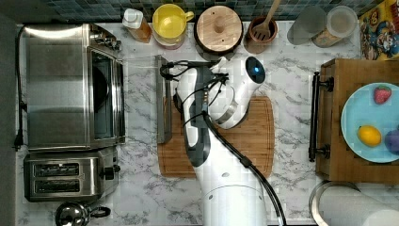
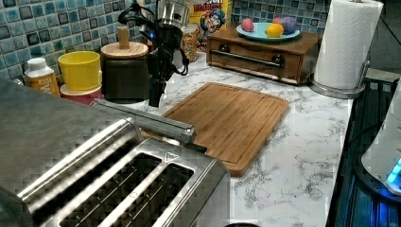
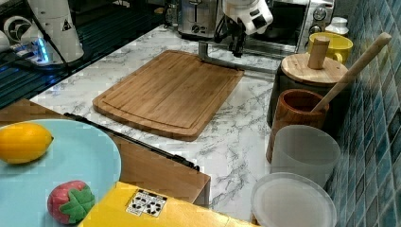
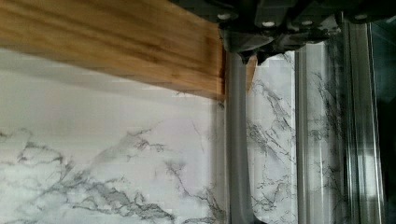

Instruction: Close the oven.

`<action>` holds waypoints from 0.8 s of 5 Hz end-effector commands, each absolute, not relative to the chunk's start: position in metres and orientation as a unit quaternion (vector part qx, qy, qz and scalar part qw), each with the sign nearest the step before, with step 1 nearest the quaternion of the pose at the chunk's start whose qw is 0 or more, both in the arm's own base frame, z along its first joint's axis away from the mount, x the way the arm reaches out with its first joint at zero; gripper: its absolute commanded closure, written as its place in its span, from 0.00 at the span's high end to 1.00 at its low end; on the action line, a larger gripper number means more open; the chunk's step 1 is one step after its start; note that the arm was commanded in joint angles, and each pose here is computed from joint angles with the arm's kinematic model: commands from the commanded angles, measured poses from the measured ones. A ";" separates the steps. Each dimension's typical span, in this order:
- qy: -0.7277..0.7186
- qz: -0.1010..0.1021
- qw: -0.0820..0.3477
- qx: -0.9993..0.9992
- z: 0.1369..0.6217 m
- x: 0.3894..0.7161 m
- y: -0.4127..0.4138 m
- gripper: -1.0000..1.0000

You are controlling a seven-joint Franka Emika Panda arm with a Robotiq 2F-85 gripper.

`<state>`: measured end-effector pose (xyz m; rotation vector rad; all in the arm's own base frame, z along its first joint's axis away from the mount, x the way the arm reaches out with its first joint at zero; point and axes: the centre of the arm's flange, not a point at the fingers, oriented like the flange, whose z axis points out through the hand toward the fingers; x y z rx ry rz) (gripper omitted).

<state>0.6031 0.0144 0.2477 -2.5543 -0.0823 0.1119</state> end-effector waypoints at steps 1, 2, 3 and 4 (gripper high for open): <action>-0.090 -0.091 0.166 -0.978 0.469 0.612 0.120 0.00; -0.079 -0.062 0.112 -0.989 0.470 0.614 0.144 0.00; -0.083 -0.027 0.068 -0.994 0.462 0.614 0.180 0.00; -0.114 0.012 0.032 -0.993 0.448 0.611 0.222 0.00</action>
